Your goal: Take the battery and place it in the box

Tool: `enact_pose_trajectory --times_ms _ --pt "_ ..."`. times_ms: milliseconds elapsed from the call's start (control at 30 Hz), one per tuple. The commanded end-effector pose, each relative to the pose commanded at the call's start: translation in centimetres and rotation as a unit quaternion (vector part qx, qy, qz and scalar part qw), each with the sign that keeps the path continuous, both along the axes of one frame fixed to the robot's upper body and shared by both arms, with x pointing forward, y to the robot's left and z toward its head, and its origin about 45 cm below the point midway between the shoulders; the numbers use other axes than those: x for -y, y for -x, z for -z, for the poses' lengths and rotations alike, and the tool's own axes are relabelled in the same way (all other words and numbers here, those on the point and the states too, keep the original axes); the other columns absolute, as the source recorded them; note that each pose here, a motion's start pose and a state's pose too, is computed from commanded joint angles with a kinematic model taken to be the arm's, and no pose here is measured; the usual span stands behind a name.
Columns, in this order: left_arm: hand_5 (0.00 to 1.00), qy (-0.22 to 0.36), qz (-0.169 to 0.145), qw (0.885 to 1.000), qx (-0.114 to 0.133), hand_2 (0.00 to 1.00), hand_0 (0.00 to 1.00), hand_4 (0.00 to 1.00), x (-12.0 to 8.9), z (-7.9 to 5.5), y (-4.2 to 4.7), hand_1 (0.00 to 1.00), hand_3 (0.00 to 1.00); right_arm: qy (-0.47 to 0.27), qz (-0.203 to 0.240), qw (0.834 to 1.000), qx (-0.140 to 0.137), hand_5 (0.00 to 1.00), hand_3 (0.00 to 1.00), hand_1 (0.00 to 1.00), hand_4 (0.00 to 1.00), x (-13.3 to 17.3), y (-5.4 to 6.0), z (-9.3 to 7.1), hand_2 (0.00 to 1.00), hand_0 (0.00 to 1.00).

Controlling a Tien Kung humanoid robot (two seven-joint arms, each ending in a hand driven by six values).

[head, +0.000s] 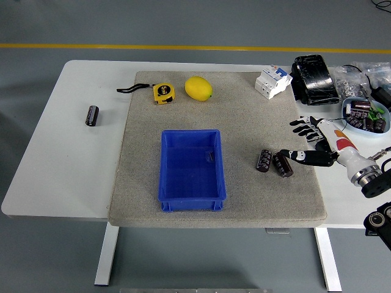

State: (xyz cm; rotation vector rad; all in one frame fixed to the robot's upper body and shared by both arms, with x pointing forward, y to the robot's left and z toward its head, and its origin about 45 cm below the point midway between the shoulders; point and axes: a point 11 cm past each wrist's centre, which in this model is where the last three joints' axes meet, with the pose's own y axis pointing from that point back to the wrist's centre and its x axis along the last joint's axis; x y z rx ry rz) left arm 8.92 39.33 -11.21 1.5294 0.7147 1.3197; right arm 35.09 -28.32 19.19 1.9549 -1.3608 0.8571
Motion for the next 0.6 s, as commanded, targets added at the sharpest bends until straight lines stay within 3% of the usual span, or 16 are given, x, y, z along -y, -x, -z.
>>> enact_pose_trajectory --times_ms 133,167,300,367,600 --pt "0.774 0.0 0.002 1.0 -0.001 0.598 0.51 0.649 0.0 0.0 -0.05 0.525 0.692 0.045 -0.061 0.997 0.005 0.346 0.678 0.596 0.998 -0.6 0.0 -0.2 0.619 0.582" --pt "0.773 -0.001 0.003 1.0 -0.002 0.597 0.508 0.649 0.0 0.0 -0.06 0.525 0.691 0.059 -0.08 0.995 0.007 0.319 0.782 0.716 0.998 -0.7 -0.1 -0.2 0.738 0.741" --pt "0.773 -0.001 0.004 1.0 -0.003 0.597 0.508 0.649 0.0 0.0 -0.09 0.525 0.691 0.094 -0.128 0.987 0.013 0.319 0.782 0.716 0.998 -1.0 -0.2 -0.4 0.738 0.741" --pt "0.772 -0.001 0.004 1.0 -0.003 0.596 0.508 0.648 0.0 0.0 -0.11 0.525 0.691 0.106 -0.142 0.984 0.02 0.301 0.826 0.737 0.998 -1.0 -0.4 -0.5 0.76 0.775" --pt "0.77 -0.001 0.006 1.0 -0.003 0.595 0.509 0.648 0.0 -0.1 -0.25 0.525 0.691 0.149 -0.178 0.972 0.048 0.284 0.829 0.74 0.998 -0.8 -1.0 -0.5 0.763 0.783"
